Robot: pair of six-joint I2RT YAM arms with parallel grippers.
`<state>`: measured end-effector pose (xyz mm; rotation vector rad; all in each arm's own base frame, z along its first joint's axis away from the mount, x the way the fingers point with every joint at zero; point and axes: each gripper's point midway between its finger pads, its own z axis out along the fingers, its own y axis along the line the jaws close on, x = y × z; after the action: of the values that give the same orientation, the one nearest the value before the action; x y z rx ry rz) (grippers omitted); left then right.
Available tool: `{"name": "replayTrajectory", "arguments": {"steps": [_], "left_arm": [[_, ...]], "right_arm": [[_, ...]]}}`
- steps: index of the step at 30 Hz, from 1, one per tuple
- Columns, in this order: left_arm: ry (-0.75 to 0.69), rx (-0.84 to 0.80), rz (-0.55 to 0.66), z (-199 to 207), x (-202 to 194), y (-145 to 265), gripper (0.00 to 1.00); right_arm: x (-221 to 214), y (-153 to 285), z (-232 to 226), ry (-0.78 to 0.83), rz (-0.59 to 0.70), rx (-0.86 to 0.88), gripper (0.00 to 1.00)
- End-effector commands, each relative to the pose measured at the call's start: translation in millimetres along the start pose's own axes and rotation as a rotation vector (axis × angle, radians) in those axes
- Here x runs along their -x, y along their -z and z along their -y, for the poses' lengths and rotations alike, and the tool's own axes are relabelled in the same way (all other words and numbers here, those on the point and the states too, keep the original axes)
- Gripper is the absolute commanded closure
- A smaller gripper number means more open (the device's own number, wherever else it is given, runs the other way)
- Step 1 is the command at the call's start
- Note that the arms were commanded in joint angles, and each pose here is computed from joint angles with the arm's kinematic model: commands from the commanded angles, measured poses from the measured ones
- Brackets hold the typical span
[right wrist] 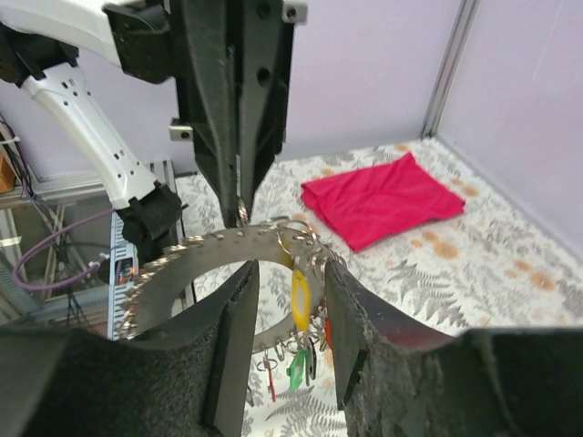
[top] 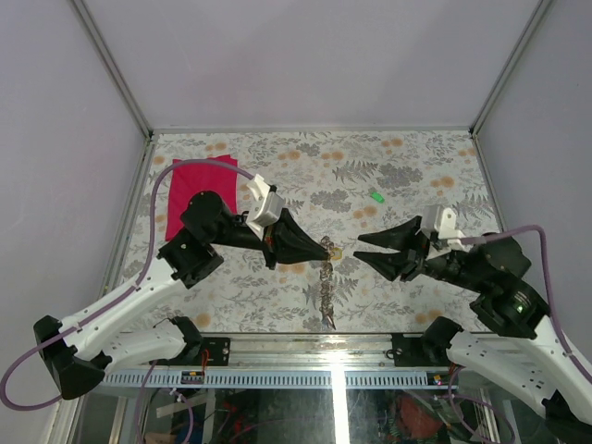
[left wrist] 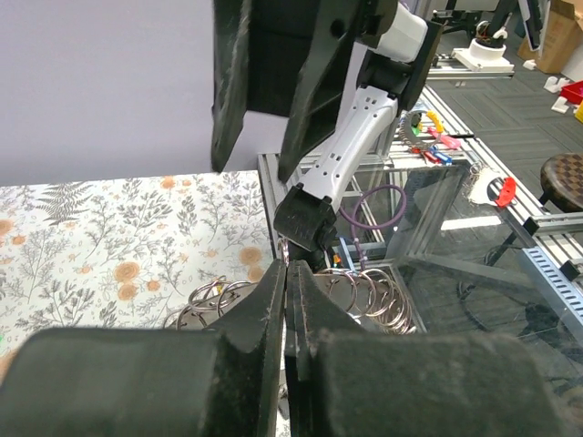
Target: Put the keys on the keyring
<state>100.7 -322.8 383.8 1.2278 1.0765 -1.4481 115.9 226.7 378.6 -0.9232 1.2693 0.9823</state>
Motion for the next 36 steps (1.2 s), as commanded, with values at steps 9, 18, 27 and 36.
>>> {"name": "replayTrajectory", "arguments": {"steps": [9,18,27,36], "left_arm": [[-0.109,0.058,-0.008,-7.7,27.5,-0.3,1.0],[-0.11,0.071,-0.099,-14.3,20.6,-1.4,1.0],[-0.097,0.086,-0.178,-16.0,16.1,0.2,1.0],[-0.077,0.094,-0.236,-15.0,13.3,-1.8,1.0]], "right_arm": [[20.1,-9.3,-28.7,0.064,-0.044,0.218,0.6],[12.5,-24.5,-16.8,0.089,-0.122,0.215,0.62],[6.6,-30.1,-15.0,0.087,-0.165,0.233,0.65],[1.6,-36.2,-13.7,0.069,-0.193,0.247,0.71]]}}
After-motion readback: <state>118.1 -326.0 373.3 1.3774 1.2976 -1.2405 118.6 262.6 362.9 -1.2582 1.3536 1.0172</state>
